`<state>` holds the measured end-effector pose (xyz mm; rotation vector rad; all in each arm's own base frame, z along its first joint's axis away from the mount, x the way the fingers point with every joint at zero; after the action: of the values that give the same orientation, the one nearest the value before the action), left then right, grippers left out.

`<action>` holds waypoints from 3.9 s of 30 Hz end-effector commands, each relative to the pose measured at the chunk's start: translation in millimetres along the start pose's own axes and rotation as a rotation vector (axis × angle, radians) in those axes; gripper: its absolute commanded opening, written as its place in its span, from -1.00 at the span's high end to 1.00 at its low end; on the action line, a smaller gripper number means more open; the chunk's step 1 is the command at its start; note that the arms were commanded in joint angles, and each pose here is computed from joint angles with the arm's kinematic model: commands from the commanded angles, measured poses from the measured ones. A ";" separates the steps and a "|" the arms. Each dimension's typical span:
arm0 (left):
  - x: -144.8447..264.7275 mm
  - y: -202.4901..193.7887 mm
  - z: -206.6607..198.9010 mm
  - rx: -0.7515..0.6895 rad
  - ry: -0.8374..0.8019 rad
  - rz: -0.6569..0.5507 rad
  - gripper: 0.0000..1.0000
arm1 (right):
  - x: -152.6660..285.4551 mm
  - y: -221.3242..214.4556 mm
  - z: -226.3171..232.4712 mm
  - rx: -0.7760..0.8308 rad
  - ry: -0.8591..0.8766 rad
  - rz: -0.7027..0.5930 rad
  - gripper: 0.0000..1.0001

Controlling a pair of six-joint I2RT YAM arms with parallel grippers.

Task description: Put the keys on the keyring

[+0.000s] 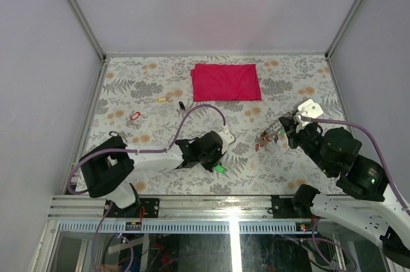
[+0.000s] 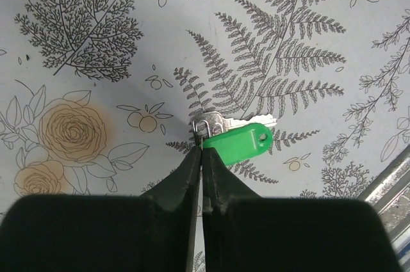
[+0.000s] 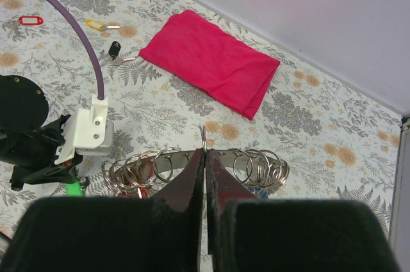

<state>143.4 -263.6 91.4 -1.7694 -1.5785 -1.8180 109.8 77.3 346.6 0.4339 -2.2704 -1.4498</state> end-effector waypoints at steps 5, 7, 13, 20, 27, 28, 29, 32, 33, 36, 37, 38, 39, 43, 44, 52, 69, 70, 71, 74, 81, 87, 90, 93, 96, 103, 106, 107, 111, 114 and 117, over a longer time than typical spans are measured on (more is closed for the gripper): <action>13.7 21.0 -4.5 0.007 -0.019 -0.169 1.00 | 4.8 18.7 -9.7 -0.044 -0.046 -0.078 1.00; 28.5 27.7 -6.4 -0.009 -0.039 -0.233 1.00 | 5.0 17.6 -9.4 -0.039 -0.043 -0.077 1.00; 68.3 45.5 -12.2 -0.091 -0.083 -0.349 1.00 | 2.1 18.6 -5.7 0.006 0.000 -0.112 1.00; 126.0 76.5 -29.0 -0.230 -0.186 -0.472 1.00 | -2.4 22.1 9.7 0.127 0.150 -0.321 1.00; 188.1 101.4 -48.1 -0.337 -0.313 -0.586 1.00 | -9.8 20.2 31.6 0.347 0.293 -0.582 0.99; 195.7 104.9 -50.6 -0.342 -0.324 -0.595 1.00 | -9.8 21.8 33.4 0.370 0.298 -0.627 0.99; 202.5 108.2 -52.9 -0.345 -0.332 -0.601 1.00 | -9.5 24.0 35.5 0.391 0.306 -0.676 0.99; 221.8 115.5 -58.8 -0.354 -0.365 -0.631 1.00 | -8.7 30.9 38.8 0.445 0.304 -0.797 0.99; 227.5 117.1 -60.4 -0.352 -0.374 -0.644 1.00 | -8.8 33.1 39.3 0.467 0.301 -0.825 0.99; 241.7 120.6 -63.6 -0.352 -0.398 -0.673 1.00 | -9.6 39.7 39.8 0.518 0.299 -0.877 0.99; 245.8 121.1 -64.7 -0.351 -0.405 -0.679 1.00 | -9.1 42.3 39.6 0.525 0.300 -0.889 0.99; 249.6 121.2 -65.2 -0.351 -0.411 -0.684 1.00 | -9.9 43.6 39.7 0.532 0.301 -0.893 0.99; 253.2 121.6 -66.2 -0.353 -0.420 -0.689 1.00 | -9.4 46.1 39.1 0.539 0.301 -0.898 0.99; 265.1 122.4 -70.2 -0.367 -0.462 -0.699 1.00 | -9.6 50.4 38.2 0.568 0.304 -0.906 0.99; 266.1 122.5 -71.6 -0.373 -0.475 -0.697 1.00 | -9.7 50.9 38.3 0.575 0.306 -0.909 0.99; 278.3 127.3 -83.1 -0.414 -0.578 -0.698 1.00 | -5.5 62.2 38.8 0.589 0.335 -0.967 0.98; 300.9 131.5 -92.6 -0.456 -0.672 -0.772 1.00 | 4.6 86.6 40.0 0.558 0.429 -1.058 0.96; 301.6 131.8 -93.1 -0.458 -0.675 -0.776 1.00 | 4.6 87.7 40.5 0.552 0.436 -1.061 0.96; 302.7 131.9 -93.2 -0.460 -0.679 -0.782 1.00 | 4.7 89.0 41.2 0.542 0.446 -1.065 0.96; 306.9 132.9 -94.0 -0.466 -0.687 -0.803 1.00 | 4.7 94.3 42.4 0.482 0.469 -1.074 0.96; 312.0 131.5 -92.9 -0.462 -0.690 -0.851 1.00 | 5.6 105.3 43.2 0.348 0.498 -1.092 0.96; 315.5 131.0 -93.8 -0.467 -0.705 -0.871 1.00 | 3.5 110.1 42.3 0.309 0.489 -1.095 0.97; 315.7 132.2 -93.8 -0.464 -0.703 -0.875 1.00 | -0.9 111.9 40.0 0.300 0.456 -1.080 0.98; 315.1 134.2 -94.3 -0.456 -0.699 -0.876 1.00 | -5.1 114.6 38.0 0.300 0.426 -1.070 0.99; 314.4 135.9 -94.8 -0.445 -0.697 -0.877 1.00 | -7.0 116.5 36.9 0.314 0.410 -1.071 0.99; 311.8 141.7 -95.1 -0.396 -0.679 -0.894 1.00 | -8.7 117.5 37.4 0.342 0.402 -1.088 0.99; 312.8 142.2 -95.5 -0.386 -0.683 -0.906 1.00 | -9.9 115.5 38.0 0.356 0.399 -1.083 0.99; 312.5 142.2 -95.5 -0.381 -0.683 -0.907 1.00 | -10.0 115.1 38.0 0.357 0.399 -1.082 0.99; 310.1 142.7 -94.3 -0.365 -0.669 -0.902 1.00 | -8.0 114.5 38.4 0.356 0.405 -1.090 0.99; 308.9 143.3 -93.6 -0.354 -0.661 -0.902 1.00 | -7.3 114.0 38.5 0.357 0.408 -1.092 0.99; 307.1 143.8 -93.6 -0.346 -0.656 -0.896 1.00 | -6.8 113.8 39.0 0.355 0.414 -1.095 0.99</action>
<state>94.3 -230.2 431.4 -2.2299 -2.7103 -2.0440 101.1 169.9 396.6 1.9152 -1.9123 -1.0535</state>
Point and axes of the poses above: each gripper's point midway between its finger pads, its own x axis back along the fingers, its own z axis along the line the jaws close on, y = z × x, the point moved 9 cm from there along x, back along the fingers, and after that the axes turned 11 degrees about x, right-handed, at the moved point
